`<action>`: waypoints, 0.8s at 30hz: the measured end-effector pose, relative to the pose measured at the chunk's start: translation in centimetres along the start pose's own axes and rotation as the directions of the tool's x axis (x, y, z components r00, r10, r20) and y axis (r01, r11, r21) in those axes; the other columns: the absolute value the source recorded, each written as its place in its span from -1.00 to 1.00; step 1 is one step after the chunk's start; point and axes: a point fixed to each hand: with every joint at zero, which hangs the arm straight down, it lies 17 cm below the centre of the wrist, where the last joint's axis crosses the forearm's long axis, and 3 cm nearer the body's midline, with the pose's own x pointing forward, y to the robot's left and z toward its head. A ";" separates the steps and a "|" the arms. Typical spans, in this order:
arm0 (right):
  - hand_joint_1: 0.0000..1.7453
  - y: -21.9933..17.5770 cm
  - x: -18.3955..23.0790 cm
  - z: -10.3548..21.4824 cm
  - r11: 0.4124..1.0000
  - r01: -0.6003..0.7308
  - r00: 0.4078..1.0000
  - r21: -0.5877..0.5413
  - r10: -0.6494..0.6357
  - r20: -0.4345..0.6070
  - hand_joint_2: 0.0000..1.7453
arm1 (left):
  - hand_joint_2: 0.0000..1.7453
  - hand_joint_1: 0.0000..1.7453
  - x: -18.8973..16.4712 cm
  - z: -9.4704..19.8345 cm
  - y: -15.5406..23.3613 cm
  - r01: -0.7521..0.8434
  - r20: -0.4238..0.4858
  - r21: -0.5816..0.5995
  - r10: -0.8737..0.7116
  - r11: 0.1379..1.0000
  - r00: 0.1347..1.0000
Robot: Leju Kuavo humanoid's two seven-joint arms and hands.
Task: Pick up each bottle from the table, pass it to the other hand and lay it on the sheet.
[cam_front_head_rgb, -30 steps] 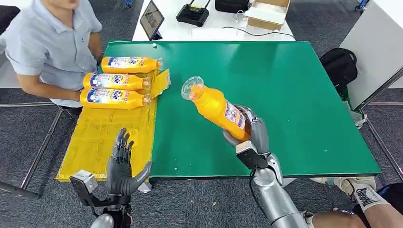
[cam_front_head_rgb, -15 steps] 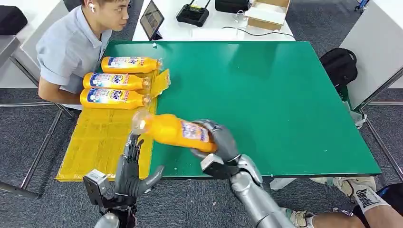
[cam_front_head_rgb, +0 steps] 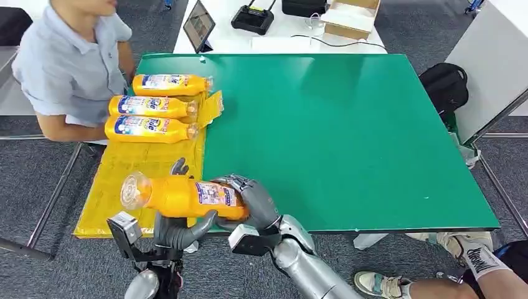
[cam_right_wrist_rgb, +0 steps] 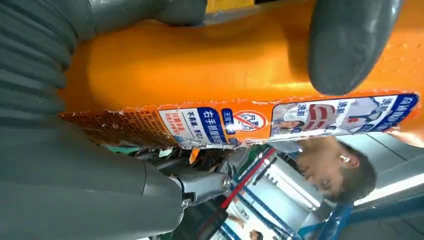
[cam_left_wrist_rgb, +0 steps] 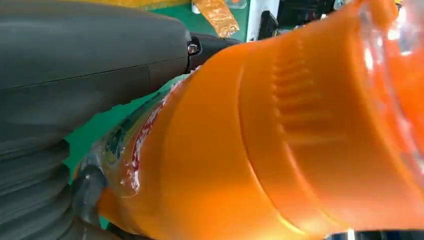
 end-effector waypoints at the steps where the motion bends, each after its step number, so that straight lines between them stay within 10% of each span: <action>1: 0.88 0.1 0.0 0.0 1.000 0.005 1.000 -0.001 -0.005 -0.001 1.00 | 1.00 -1.00 0.0 0.0 -0.2 -0.013 -0.001 -0.008 0.013 1.000 1.000; 16: 0.90 1.0 -0.7 -0.2 1.000 0.017 1.000 0.022 -0.017 -0.025 1.00 | 1.00 -0.98 0.0 -0.1 -1.1 -0.039 -0.005 -0.041 0.038 0.998 0.999; 17: 0.86 1.0 -0.8 -0.2 1.000 0.018 1.000 0.023 -0.017 -0.026 1.00 | 1.00 -0.58 0.0 -0.1 -1.1 -0.035 -0.005 -0.043 0.035 0.998 0.999; 18: 0.84 1.1 -0.8 -0.2 1.000 0.019 0.999 0.023 -0.018 -0.029 1.00 | 1.00 0.90 0.0 -0.1 -1.1 -0.031 -0.005 -0.046 0.031 0.998 1.000; 24: 0.84 1.4 -1.2 0.0 0.999 0.026 0.999 0.025 -0.025 -0.044 1.00 | 1.00 1.00 -0.2 -0.1 -1.9 0.001 -0.002 -0.086 -0.001 0.996 1.000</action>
